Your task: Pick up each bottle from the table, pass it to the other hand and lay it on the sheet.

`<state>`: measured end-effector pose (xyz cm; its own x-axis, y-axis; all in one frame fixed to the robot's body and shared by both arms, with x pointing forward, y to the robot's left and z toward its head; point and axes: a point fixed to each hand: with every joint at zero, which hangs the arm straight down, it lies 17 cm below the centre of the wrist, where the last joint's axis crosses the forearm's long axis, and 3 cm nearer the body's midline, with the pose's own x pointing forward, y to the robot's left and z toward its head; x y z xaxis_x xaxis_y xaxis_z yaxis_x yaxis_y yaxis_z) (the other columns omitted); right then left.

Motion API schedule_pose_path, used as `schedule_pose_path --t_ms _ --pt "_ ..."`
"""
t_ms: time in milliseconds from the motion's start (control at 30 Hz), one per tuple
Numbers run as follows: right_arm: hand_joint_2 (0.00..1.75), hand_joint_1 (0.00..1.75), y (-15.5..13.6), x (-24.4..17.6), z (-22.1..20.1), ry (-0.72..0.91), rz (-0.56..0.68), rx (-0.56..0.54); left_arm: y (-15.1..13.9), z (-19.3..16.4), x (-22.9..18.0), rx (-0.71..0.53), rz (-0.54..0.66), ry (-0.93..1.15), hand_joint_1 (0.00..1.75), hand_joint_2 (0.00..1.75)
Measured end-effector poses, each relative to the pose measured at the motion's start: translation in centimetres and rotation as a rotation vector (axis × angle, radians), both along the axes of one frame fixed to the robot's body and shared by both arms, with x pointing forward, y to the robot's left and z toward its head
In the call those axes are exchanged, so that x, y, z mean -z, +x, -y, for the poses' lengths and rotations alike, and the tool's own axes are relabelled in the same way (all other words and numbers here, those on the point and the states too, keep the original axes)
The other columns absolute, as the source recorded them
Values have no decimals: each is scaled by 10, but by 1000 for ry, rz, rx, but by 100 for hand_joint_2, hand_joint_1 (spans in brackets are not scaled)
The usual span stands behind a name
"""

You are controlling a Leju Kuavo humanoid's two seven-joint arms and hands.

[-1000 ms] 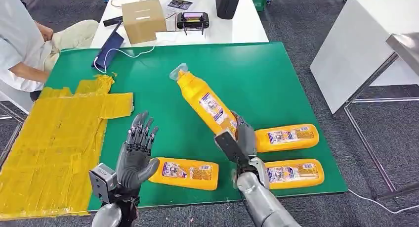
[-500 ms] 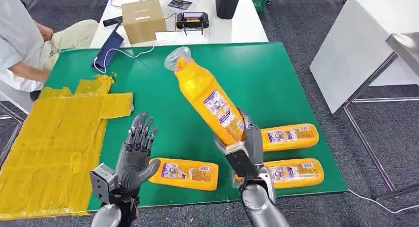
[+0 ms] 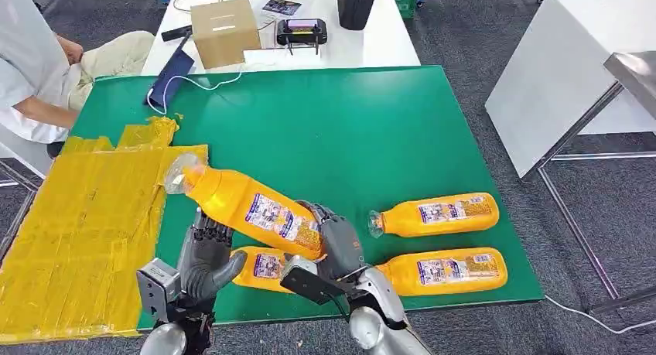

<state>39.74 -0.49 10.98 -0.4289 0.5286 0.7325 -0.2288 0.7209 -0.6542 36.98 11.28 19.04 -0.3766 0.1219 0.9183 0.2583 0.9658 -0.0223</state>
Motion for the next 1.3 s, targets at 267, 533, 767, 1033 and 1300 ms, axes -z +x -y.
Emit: schedule_pose_path --t_ms 267,533,767,1033,1300 --pt "175 175 1 16 -7 -57 -22 -29 2 -7 -1 -14 1 -1 0 175" --pt "175 175 -2 39 -19 -145 -65 -79 3 -12 0 -20 -7 -7 0 175" --pt "175 175 -8 39 -33 -163 -46 -112 5 -20 4 -48 -13 -1 0 175" --pt "175 175 -26 19 -55 -149 23 -175 2 -24 12 -86 -16 43 16 175" --pt "175 175 -32 4 -60 -133 63 -195 0 -24 17 -98 -21 62 175 175"
